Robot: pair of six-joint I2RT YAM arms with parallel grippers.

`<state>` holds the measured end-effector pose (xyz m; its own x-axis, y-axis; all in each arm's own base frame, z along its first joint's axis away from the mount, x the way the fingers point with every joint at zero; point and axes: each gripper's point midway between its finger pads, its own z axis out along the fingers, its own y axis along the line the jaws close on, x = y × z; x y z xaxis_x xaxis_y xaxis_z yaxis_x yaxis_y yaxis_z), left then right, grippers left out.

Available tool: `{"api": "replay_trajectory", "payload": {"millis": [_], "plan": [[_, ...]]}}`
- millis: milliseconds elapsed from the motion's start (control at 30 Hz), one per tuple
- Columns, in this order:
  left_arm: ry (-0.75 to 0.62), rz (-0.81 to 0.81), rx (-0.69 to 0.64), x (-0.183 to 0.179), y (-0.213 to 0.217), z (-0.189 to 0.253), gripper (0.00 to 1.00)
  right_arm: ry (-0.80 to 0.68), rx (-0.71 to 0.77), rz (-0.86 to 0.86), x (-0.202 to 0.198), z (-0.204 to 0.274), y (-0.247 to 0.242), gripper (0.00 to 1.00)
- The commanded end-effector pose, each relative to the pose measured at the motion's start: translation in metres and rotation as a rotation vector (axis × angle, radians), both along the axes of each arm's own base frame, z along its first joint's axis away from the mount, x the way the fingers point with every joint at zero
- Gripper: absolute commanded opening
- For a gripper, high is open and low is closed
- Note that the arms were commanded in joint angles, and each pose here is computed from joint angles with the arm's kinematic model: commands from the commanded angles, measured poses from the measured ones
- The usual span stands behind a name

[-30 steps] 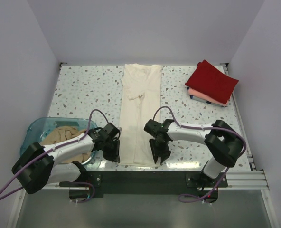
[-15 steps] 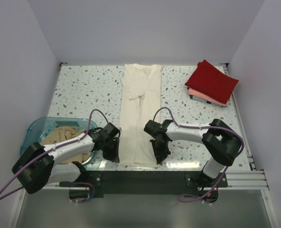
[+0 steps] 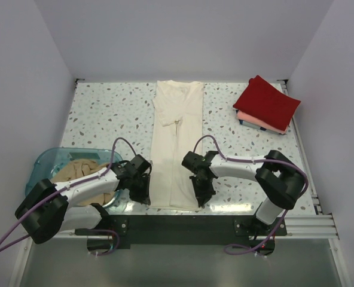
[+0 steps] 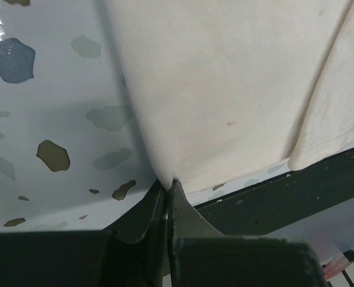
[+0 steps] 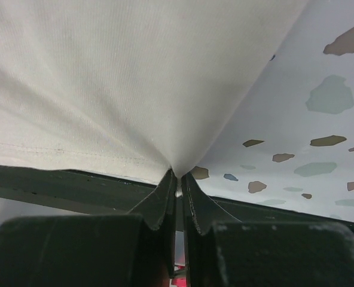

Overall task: Fold and stack the t-shirts
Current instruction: Fold the tshirt

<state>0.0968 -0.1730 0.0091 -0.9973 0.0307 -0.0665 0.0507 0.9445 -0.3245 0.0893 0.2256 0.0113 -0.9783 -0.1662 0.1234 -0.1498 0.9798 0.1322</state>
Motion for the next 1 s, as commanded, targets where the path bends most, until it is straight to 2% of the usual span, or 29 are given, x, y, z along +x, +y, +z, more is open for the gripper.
{"api": "replay_trajectory", "payload": {"millis": [0, 333, 667, 833, 967], "plan": [[-0.014, 0.009, 0.063, -0.004, 0.015, -0.004, 0.0, 0.002, -0.064, 0.016, -0.006, 0.001, -0.019, 0.0], [-0.082, 0.062, -0.055, -0.007, 0.01, 0.019, 0.0, -0.001, -0.01, 0.02, -0.009, 0.013, -0.015, 0.0], [-0.049, 0.087, -0.103, -0.022, 0.012, 0.029, 0.0, 0.015, 0.024, 0.015, -0.018, 0.025, -0.017, 0.0], [-0.135, 0.121, -0.152, -0.006, 0.005, 0.065, 0.0, -0.039, 0.062, -0.01, -0.012, 0.052, -0.015, 0.0], [-0.181, 0.144, -0.133, 0.007, 0.005, 0.085, 0.0, -0.108, 0.054, -0.055, -0.003, 0.077, -0.017, 0.0]]}}
